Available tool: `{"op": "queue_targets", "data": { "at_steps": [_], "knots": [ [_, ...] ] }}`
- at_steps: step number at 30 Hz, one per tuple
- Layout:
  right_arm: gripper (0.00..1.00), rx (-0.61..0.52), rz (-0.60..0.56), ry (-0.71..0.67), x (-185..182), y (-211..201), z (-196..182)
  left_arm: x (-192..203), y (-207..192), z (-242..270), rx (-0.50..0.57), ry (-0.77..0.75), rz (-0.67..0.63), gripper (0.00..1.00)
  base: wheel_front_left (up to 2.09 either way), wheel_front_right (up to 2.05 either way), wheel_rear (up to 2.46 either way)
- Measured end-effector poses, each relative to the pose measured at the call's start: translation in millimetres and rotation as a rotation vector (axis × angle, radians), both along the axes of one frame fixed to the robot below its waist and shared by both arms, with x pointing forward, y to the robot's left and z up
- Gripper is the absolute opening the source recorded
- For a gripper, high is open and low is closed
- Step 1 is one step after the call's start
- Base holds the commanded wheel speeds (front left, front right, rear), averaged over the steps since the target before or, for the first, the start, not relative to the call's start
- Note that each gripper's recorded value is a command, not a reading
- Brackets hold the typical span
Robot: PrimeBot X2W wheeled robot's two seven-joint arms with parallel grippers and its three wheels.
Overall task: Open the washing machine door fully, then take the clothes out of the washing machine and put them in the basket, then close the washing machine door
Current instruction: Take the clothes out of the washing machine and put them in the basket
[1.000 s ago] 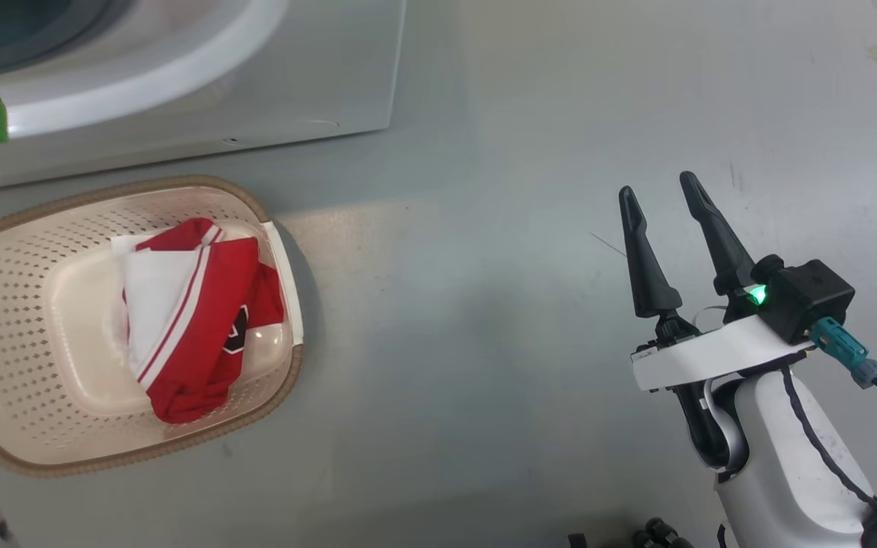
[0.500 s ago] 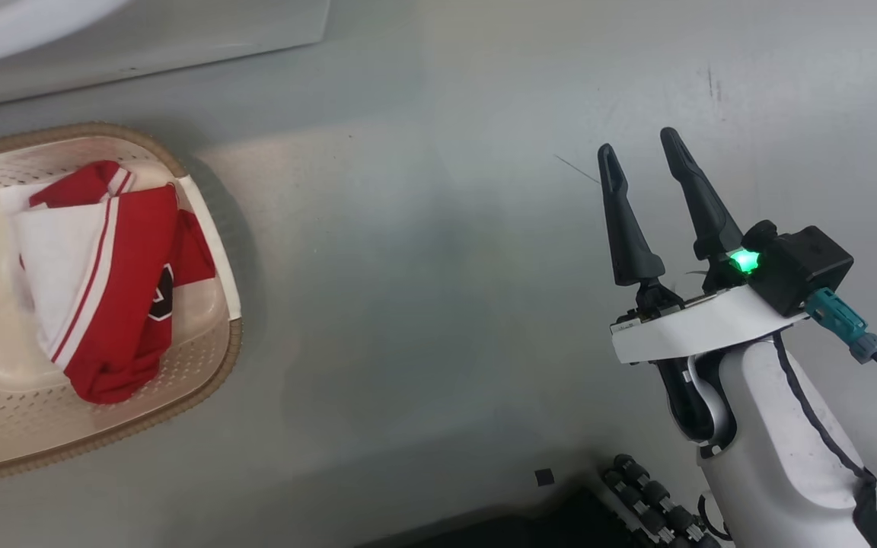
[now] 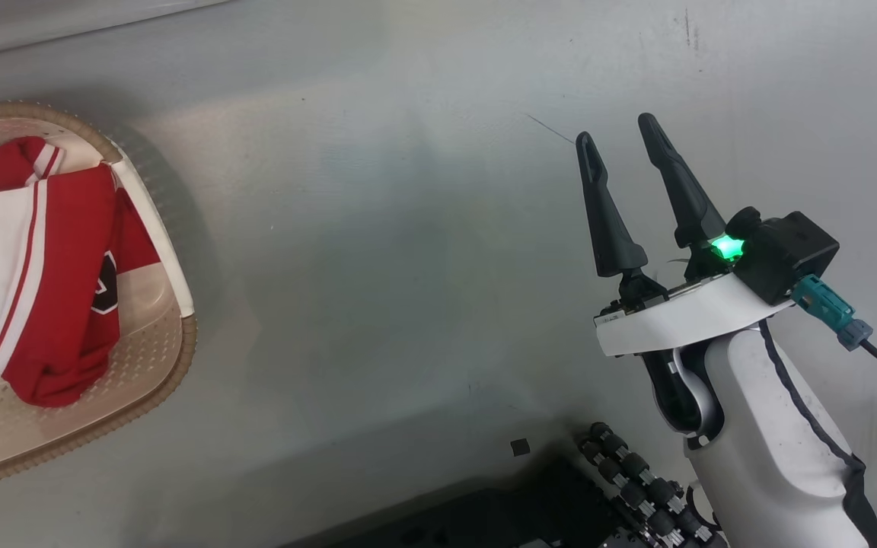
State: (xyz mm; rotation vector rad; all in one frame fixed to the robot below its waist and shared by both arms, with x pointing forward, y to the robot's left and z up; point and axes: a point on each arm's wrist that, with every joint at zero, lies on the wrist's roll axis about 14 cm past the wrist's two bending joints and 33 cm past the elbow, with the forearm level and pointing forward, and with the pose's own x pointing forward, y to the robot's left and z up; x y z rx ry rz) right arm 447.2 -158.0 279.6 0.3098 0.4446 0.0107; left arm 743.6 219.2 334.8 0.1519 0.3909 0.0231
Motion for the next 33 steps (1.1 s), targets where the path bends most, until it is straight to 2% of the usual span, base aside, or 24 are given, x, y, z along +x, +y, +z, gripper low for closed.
{"op": "queue_targets", "data": {
  "at_steps": [8, 17, 33],
  "knots": [
    [1.00, 0.001, -0.001, 0.018, -4, 1, -4, 10, 0, 0, 0.004, 0.038, 0.016, 1.00, 0.00, 0.00, 0.00],
    [1.00, 0.001, 0.008, 0.039, -9, 4, -9, 14, 3, -9, -0.042, 0.123, 0.061, 1.00, 0.00, 0.00, 0.00],
    [1.00, 0.015, 0.012, 0.076, -18, 8, -17, 21, -5, -25, -0.017, 0.288, 0.050, 1.00, 0.00, 0.00, 0.00]
  ]
}}
